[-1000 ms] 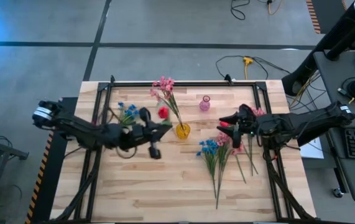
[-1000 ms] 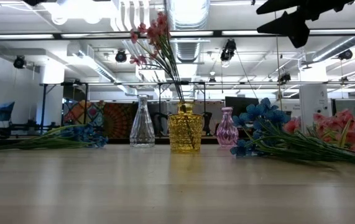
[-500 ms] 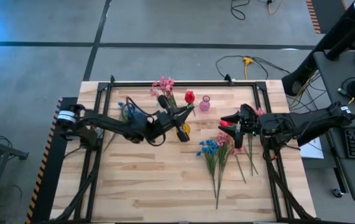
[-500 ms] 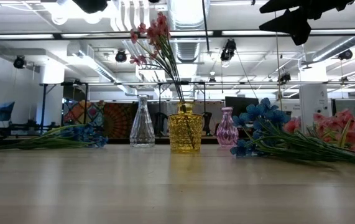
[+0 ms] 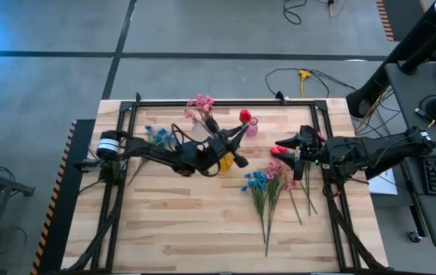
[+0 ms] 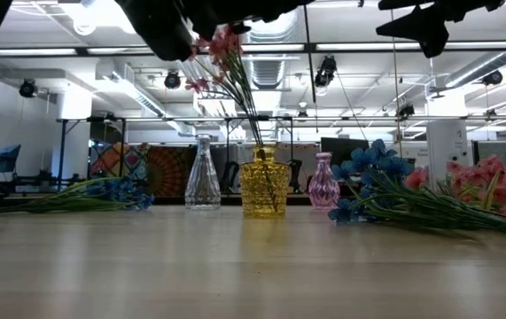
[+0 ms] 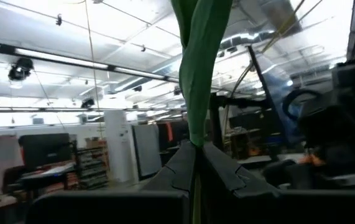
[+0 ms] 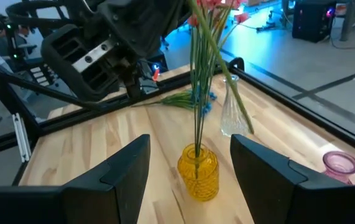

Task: Sort flowers into vase by color
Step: Put the left red tulip into the violet vase

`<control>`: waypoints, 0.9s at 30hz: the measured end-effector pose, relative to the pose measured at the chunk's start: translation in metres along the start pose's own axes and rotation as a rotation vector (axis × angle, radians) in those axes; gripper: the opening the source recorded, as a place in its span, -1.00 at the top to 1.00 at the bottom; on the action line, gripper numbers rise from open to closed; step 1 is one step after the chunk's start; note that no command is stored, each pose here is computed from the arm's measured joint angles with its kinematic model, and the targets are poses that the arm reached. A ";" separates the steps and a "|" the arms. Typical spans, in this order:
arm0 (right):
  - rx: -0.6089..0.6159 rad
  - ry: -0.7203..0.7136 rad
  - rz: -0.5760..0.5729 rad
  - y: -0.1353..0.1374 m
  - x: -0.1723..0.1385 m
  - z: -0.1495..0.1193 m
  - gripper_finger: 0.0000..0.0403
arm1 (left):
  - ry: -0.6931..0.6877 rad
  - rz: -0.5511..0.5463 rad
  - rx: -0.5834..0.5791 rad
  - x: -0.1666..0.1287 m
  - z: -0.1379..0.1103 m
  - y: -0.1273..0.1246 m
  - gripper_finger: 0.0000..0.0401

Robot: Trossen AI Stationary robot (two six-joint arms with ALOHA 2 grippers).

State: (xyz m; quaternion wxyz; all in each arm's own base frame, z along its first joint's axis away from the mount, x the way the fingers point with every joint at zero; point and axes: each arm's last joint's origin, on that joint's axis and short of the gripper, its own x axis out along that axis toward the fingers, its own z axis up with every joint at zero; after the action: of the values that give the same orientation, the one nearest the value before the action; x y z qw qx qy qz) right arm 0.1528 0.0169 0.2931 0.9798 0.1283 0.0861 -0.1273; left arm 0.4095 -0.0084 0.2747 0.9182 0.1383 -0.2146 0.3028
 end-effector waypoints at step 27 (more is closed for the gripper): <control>-0.066 0.078 -0.025 -0.003 -0.001 -0.008 -0.07 | 0.143 0.272 -0.007 0.022 -0.030 -0.056 1.00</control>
State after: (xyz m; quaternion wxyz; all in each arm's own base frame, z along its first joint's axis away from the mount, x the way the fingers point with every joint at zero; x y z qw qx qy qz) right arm 0.1500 0.0163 0.2852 0.9777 0.0994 0.1298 -0.1316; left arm 0.4692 -0.0293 0.2523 0.8823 0.0827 -0.1665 0.4324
